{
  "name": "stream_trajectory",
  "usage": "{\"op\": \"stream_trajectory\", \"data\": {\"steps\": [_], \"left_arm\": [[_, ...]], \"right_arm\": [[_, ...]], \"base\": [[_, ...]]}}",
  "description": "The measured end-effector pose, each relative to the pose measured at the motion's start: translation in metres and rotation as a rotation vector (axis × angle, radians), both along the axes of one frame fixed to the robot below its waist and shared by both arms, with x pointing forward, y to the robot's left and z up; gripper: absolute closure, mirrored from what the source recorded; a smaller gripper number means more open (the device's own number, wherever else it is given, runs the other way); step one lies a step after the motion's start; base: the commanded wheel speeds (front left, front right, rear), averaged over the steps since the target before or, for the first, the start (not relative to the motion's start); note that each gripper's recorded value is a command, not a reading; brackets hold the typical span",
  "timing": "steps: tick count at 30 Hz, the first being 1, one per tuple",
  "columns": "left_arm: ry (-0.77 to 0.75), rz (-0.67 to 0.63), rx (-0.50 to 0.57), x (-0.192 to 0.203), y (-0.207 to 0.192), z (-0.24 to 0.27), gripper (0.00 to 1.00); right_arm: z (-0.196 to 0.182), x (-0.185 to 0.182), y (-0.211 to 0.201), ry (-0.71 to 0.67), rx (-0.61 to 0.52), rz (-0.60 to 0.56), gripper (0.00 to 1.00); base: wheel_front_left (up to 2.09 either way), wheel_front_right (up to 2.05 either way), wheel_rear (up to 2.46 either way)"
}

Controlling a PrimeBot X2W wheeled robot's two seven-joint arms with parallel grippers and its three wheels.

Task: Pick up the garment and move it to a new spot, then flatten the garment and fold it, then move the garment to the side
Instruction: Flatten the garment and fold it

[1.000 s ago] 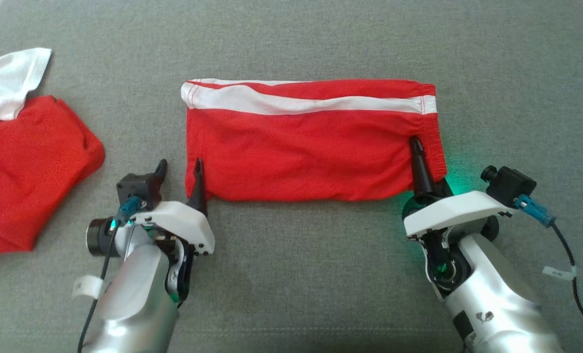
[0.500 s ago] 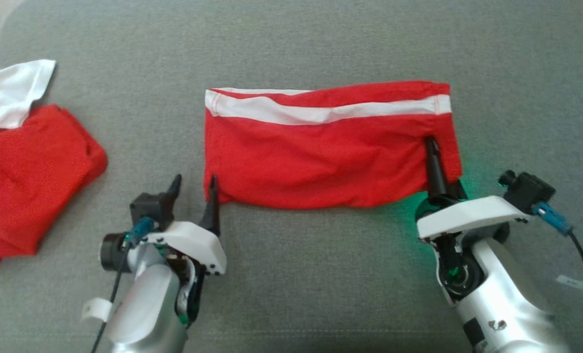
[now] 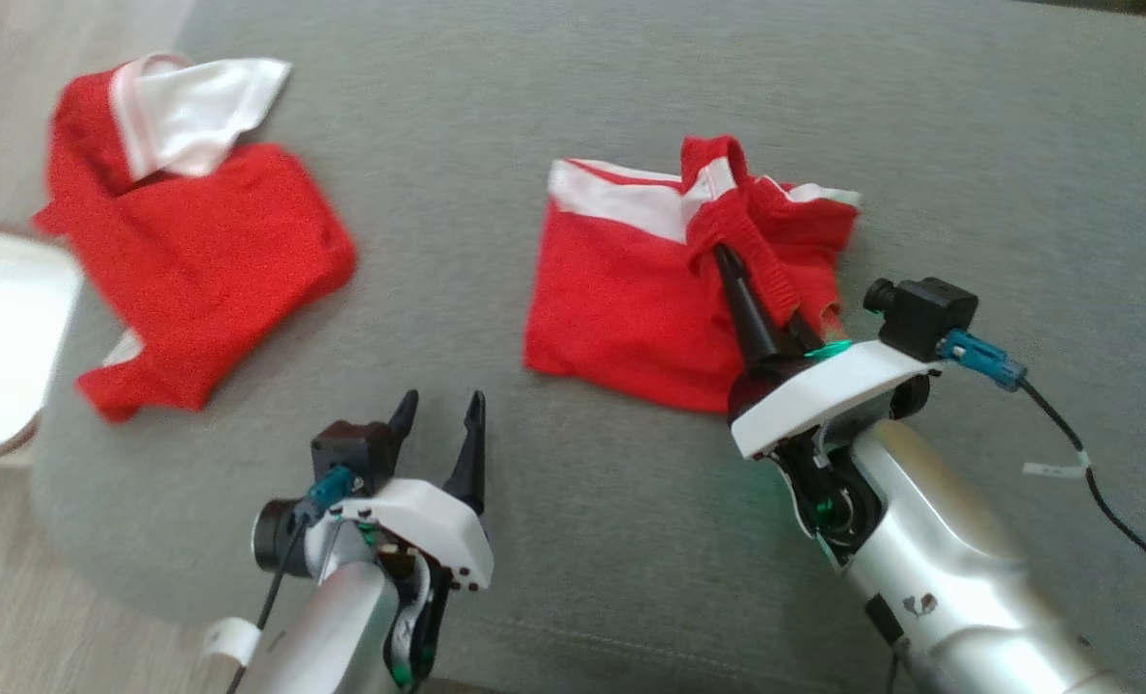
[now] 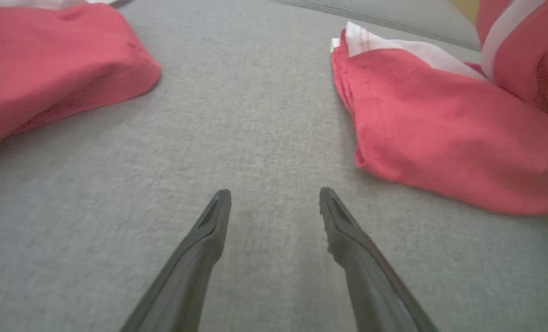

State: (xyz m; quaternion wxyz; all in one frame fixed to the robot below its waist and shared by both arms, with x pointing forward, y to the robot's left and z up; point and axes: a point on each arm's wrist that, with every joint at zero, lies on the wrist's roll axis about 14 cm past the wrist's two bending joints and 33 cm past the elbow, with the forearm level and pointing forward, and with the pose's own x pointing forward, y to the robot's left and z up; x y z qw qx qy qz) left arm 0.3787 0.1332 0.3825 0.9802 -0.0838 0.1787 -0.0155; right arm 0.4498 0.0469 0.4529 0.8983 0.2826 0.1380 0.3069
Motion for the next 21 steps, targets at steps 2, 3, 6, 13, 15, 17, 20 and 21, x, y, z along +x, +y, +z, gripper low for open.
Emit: {"op": "stream_trajectory", "data": {"steps": [2,3,6,13,15,17,20,21], "left_arm": [[0.009,0.031,0.0,-0.008,0.008,-0.001,0.0],[0.012,0.046,0.0,-0.011,0.012,-0.001,0.0],[0.021,0.09,0.008,-0.02,0.024,-0.002,0.0],[0.034,0.144,0.018,-0.025,0.038,-0.004,0.0],[0.017,0.131,0.015,-0.019,0.034,0.0,0.0],[0.0,0.119,0.017,-0.013,0.029,0.004,0.0],[-0.037,0.097,0.023,-0.002,0.023,0.012,0.0],[-0.054,0.09,0.027,0.003,0.021,0.016,0.0]], "right_arm": [[-0.008,-0.001,0.013,0.007,-0.034,0.04,1.0],[-0.012,-0.002,0.019,0.009,-0.047,0.059,1.0],[-0.019,-0.005,0.039,0.009,-0.08,0.121,0.29],[-0.005,-0.005,0.071,-0.029,-0.042,0.19,0.0],[-0.001,0.003,0.06,-0.042,-0.039,0.148,0.0],[0.009,0.016,0.045,-0.078,-0.036,0.09,0.0],[0.022,0.037,0.01,-0.145,-0.059,-0.025,0.0],[0.023,0.042,-0.004,-0.165,-0.076,-0.065,0.0]], "base": [[0.0,0.0,0.0],[0.0,0.0,0.0],[0.0,0.0,0.0],[0.0,0.0,0.0],[0.0,0.0,0.0],[0.0,0.0,0.0],[0.0,0.0,0.0],[0.0,0.0,0.0]]}}
